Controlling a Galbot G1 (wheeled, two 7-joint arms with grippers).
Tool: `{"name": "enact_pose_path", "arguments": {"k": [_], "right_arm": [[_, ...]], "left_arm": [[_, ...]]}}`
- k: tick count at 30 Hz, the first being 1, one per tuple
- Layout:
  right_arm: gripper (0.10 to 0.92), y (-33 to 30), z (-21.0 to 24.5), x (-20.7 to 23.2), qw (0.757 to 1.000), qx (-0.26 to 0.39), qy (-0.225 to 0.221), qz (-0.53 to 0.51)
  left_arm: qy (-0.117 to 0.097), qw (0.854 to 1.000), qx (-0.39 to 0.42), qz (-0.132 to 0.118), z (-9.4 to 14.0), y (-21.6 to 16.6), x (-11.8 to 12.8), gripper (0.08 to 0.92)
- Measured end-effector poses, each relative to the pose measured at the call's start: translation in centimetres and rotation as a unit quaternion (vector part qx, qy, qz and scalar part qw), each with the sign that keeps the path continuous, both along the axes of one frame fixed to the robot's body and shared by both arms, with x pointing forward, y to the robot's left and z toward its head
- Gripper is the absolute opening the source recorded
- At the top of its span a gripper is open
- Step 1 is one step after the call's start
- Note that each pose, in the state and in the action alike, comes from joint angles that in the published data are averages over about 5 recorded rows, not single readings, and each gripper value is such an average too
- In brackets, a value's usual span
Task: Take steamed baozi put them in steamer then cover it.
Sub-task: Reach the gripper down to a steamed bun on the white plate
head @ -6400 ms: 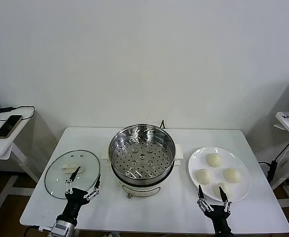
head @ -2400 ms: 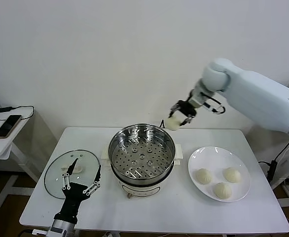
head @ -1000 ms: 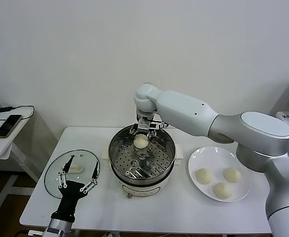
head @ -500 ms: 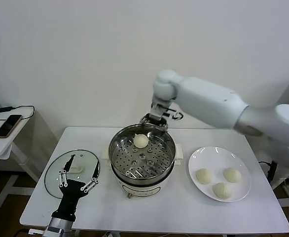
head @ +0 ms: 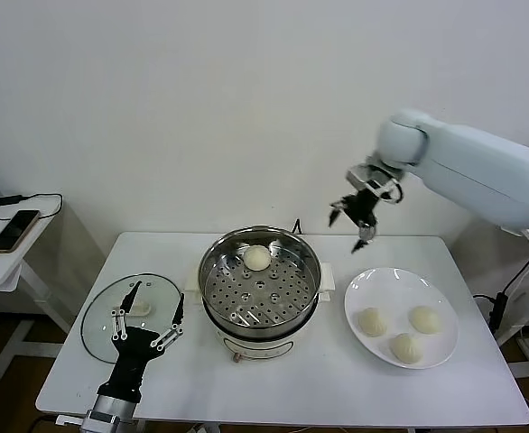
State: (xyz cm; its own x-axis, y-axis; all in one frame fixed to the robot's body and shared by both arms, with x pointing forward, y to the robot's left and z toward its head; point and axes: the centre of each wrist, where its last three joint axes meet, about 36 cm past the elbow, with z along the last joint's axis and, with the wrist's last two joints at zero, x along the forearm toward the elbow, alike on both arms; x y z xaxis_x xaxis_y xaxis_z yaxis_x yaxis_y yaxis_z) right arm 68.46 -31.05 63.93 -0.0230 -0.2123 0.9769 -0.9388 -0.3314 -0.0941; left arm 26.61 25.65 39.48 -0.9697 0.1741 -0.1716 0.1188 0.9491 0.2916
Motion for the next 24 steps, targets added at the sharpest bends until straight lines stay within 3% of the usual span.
{"name": "enact_pose_path", "arguments": {"k": [10, 24], "right_arm": [[0.823, -2.8, -7.4, -2.1, 0.997, -0.009, 0.048, -0.056], [0.823, -3.4, -14.0, -3.8, 0.994, -0.016, 0.065, -0.09]], "left_arm": [[0.0, 1.0, -0.001, 0.003, -0.2, 0.1, -0.1, 0.823], [-0.002, 1.0, -0.002, 0.005, -0.3, 0.2, -0.4, 0.823]]}}
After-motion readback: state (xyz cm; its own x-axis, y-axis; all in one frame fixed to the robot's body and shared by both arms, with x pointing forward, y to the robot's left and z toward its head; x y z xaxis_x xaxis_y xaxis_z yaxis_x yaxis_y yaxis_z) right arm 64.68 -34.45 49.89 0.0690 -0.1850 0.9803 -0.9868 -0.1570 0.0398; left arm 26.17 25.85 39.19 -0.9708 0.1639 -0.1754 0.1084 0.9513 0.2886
